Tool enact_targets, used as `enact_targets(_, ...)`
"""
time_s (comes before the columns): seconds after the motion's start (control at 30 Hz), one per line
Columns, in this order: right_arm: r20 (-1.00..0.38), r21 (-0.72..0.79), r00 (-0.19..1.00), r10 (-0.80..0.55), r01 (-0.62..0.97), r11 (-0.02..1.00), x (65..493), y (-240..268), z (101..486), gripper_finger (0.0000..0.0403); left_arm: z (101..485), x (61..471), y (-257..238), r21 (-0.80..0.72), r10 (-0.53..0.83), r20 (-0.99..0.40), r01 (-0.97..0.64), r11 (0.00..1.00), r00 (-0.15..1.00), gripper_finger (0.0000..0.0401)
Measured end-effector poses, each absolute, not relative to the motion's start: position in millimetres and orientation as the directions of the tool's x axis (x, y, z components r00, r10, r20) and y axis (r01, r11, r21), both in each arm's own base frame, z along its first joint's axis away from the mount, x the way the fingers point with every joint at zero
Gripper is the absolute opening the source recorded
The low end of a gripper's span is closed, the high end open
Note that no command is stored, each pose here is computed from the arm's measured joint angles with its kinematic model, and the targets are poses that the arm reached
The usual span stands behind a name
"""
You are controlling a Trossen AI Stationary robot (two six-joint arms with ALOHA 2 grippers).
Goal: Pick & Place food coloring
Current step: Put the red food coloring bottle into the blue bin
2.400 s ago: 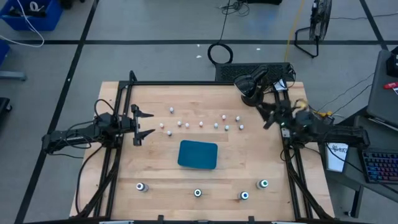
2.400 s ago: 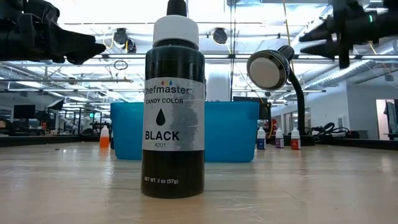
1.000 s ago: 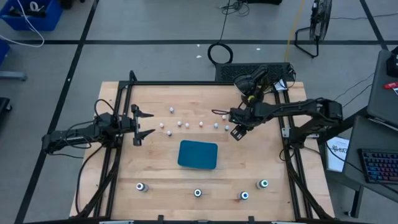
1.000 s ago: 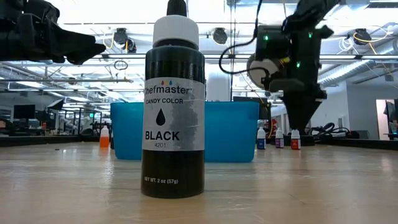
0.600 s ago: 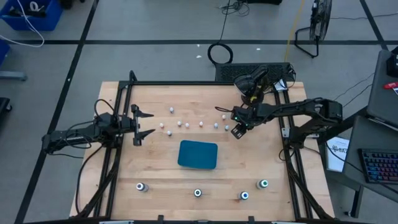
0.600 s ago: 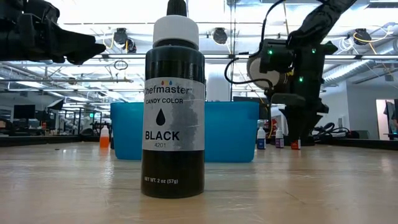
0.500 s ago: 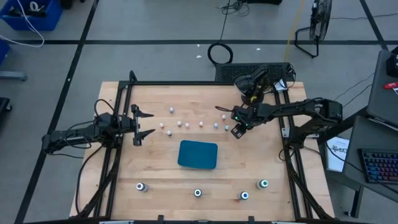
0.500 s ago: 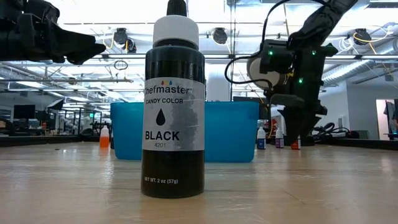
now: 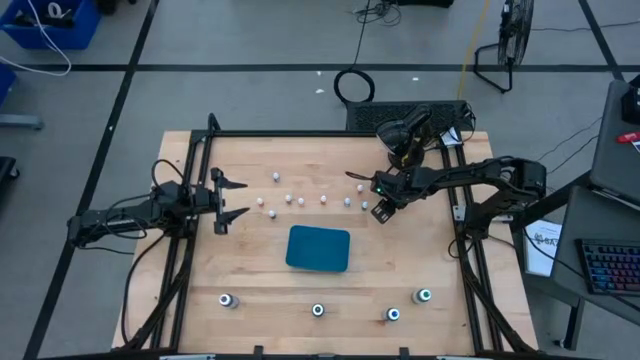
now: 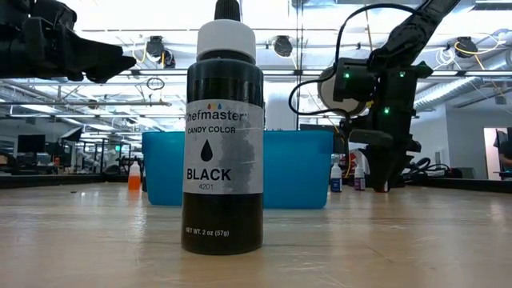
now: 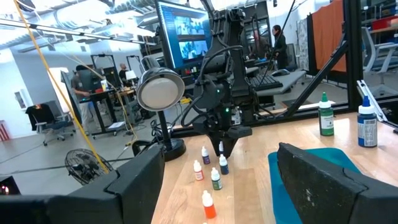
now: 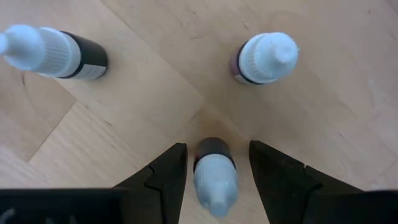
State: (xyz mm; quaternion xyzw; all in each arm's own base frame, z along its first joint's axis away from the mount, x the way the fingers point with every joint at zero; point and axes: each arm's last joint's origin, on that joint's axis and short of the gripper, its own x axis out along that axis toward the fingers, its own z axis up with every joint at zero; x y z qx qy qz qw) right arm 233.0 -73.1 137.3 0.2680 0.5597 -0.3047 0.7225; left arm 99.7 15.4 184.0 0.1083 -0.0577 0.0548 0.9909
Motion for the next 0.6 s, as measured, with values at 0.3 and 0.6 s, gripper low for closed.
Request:
enact_targets(0.3, -0.972, 0.036, 0.186, -0.143, 0.722, 0.691, 233.0, -73.1, 137.2, 0.0129, 184.0, 99.7, 15.4, 0.208, 0.096, 0.126, -0.121, 0.971, 0.987, 0.0306)
enact_targets(0.6, -0.947, 0.077, 0.286, -0.144, 0.640, 0.765, 240.4, -68.4, 144.5, 0.0050, 184.0, 99.7, 15.4, 0.208, 0.096, 0.126, -0.121, 0.971, 0.987, 0.0306)
